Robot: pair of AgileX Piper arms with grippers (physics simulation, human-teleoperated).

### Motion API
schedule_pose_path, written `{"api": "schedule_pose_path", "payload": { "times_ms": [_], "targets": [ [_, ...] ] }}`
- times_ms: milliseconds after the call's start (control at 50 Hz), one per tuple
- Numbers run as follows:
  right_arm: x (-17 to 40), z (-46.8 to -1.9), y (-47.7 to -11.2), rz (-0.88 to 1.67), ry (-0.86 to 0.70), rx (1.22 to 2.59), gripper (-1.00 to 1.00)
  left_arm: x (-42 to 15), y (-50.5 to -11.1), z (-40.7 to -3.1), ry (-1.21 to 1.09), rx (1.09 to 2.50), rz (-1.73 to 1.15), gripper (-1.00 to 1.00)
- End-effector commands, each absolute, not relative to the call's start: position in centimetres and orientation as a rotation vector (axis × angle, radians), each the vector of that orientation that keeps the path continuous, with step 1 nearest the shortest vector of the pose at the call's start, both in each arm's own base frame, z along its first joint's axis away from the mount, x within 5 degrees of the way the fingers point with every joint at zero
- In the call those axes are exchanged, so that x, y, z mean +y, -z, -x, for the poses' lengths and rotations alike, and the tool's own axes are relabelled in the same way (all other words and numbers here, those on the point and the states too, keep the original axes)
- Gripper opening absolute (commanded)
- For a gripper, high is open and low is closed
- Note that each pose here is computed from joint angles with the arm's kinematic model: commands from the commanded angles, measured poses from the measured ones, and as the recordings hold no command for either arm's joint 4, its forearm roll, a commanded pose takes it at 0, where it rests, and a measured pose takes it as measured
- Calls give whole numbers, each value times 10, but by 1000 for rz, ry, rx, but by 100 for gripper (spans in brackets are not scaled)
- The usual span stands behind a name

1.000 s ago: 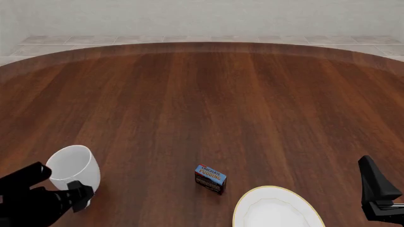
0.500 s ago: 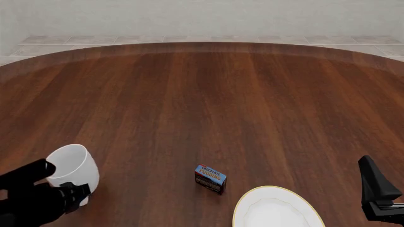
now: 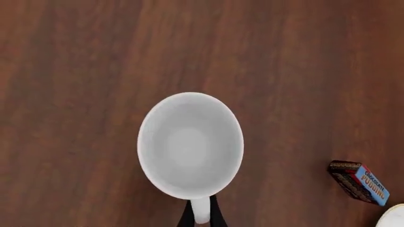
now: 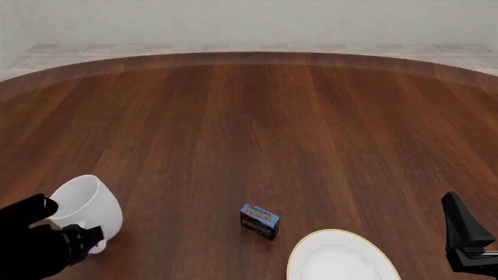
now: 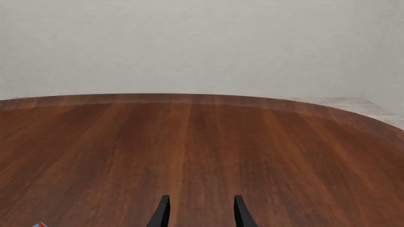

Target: Put the white mug on the plate.

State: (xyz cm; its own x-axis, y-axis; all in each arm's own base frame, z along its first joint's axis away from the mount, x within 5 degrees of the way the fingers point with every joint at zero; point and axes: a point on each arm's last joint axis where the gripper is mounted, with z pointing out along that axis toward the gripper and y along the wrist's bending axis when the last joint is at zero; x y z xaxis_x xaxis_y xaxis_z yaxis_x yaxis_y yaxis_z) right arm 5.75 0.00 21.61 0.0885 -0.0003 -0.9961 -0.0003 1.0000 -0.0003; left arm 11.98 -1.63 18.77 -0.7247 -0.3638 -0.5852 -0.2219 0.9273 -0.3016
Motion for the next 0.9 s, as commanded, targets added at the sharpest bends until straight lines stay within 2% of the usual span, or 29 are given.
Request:
{"api": "schedule_pose_path", "payload": {
  "times_ms": [20, 140, 380, 720, 900],
  "targets": [
    [0, -58, -216, 0, 0, 1485, 100, -18, -209, -106, 292, 2370, 332, -100],
    [0, -58, -216, 0, 0, 1485, 100, -18, -227, -97, 301, 2326, 265, -100],
    [0, -58, -216, 0, 0, 1485, 100, -24, -244, -85, 359, 2324, 193, -100],
    [0, -58, -216, 0, 1, 1485, 100, -46, -264, -89, 531, 2301, 46, -100],
    [0, -58, -216, 0, 0, 1485, 100, -56, -261, -90, 568, 2324, -31, -100]
  ]
}}
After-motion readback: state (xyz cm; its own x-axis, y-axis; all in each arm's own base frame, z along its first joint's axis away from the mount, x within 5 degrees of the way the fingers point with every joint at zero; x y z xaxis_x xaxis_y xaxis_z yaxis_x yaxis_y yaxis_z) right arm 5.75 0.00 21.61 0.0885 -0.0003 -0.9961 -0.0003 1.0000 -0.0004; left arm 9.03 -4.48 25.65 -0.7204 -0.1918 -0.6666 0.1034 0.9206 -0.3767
